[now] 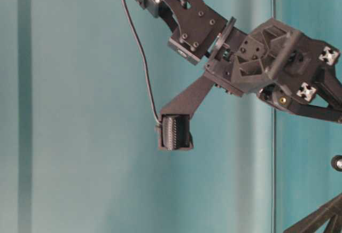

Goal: Insert the USB cable into the female connector supported by the left arm.
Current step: 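Carry the USB plug with the right gripper toward the vise held by the left gripper, then align the USB plug tip with the female connector opening, then push the USB plug leftward into the female connector with the right gripper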

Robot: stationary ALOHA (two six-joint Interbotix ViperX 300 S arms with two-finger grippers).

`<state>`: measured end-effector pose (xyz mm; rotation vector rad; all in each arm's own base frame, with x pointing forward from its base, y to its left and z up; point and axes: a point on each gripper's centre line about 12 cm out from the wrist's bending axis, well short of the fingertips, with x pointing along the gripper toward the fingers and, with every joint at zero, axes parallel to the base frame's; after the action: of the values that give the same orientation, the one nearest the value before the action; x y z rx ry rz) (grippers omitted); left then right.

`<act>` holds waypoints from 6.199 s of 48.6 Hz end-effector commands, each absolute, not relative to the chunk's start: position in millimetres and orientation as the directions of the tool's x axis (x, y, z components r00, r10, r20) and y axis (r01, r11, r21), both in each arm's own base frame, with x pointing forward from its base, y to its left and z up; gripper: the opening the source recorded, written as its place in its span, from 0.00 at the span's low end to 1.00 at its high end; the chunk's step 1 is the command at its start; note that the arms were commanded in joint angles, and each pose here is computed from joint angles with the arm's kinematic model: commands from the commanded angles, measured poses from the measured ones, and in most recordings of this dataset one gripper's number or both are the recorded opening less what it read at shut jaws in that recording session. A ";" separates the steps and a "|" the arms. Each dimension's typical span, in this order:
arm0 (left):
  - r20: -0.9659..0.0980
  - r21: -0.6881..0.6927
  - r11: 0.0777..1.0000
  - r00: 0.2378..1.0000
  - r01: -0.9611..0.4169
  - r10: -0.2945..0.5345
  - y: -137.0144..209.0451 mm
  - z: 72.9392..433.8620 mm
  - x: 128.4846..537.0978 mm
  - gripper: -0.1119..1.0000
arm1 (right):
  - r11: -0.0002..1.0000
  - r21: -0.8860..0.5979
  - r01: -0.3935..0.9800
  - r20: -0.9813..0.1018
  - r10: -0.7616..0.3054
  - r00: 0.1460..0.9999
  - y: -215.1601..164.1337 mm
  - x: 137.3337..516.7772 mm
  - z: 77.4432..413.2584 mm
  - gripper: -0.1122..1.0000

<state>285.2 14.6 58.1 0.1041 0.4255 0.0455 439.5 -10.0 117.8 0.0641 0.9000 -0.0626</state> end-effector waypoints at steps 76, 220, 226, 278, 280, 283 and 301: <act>-0.416 0.118 0.993 0.907 -0.014 0.062 14.1 56.4 283.0 0.80 | 0.990 0.039 0.137 -0.854 -0.039 0.519 -7.1 468.2 126.4 0.29; -0.383 0.127 0.992 0.923 0.012 0.038 8.3 58.5 303.9 0.80 | 0.982 0.048 0.183 -0.866 -0.050 0.498 -15.0 477.3 127.7 0.29; -0.388 0.127 0.992 0.921 0.011 0.039 8.8 56.9 303.0 0.80 | 0.982 0.050 0.182 -0.863 -0.049 0.502 -14.8 478.3 127.1 0.29; -0.387 0.130 0.991 0.921 0.014 0.038 8.4 57.3 304.5 0.80 | 0.989 -0.110 0.095 -0.847 -0.143 0.512 -12.9 494.5 128.5 0.29; -0.387 0.130 0.991 0.921 0.014 0.038 8.7 57.1 304.9 0.80 | 0.990 -0.109 0.094 -0.846 -0.142 0.513 -12.8 494.9 129.0 0.29; -0.383 0.131 0.991 0.923 0.016 0.035 8.1 57.8 306.5 0.80 | 0.989 -0.114 0.089 -0.846 -0.144 0.513 -13.0 494.9 129.0 0.29; -0.373 0.137 0.990 0.927 0.019 0.034 8.0 59.6 310.1 0.80 | 0.992 -0.114 0.047 -0.800 -0.120 0.588 -7.5 503.4 134.1 0.29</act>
<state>297.9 9.7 50.4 0.1246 0.4350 0.0166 489.5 -9.7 111.4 -0.0817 1.0372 -0.1129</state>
